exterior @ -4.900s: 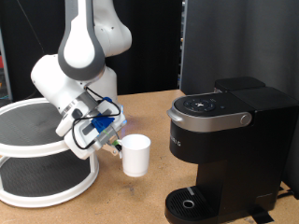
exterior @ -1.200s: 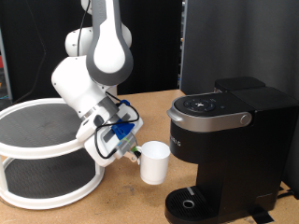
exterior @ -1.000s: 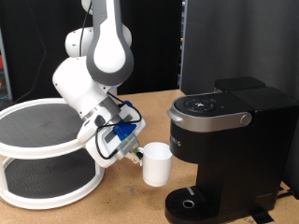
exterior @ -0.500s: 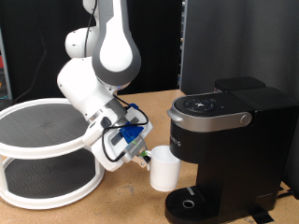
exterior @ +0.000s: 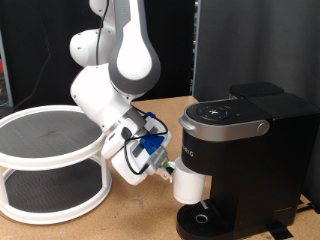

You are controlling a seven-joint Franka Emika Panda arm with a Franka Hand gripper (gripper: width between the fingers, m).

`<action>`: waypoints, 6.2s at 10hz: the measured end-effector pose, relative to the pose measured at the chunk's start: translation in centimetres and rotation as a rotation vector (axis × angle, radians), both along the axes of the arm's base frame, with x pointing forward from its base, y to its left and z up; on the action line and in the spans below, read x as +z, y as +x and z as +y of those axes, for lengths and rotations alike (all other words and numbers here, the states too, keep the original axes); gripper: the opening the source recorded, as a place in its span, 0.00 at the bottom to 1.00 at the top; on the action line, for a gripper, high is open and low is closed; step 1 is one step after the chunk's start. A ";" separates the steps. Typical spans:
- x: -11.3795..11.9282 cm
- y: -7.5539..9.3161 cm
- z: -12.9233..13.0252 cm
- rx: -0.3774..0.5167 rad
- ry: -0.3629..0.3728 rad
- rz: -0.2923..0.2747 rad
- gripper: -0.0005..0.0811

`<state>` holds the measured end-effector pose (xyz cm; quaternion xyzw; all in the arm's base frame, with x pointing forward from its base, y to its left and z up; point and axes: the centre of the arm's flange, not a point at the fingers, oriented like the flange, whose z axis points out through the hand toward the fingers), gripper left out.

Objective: Make a cup of coffee with the keurig machine

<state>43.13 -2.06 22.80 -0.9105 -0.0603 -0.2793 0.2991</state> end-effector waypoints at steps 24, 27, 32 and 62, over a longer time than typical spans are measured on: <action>-6.4 0.3 2.8 -0.026 -0.009 -0.002 0.08; -7.1 0.1 2.8 -0.022 -0.018 0.006 0.56; -6.5 -1.3 2.7 -0.001 0.009 0.009 0.94; 17.7 -6.4 0.1 0.133 0.411 -0.110 0.99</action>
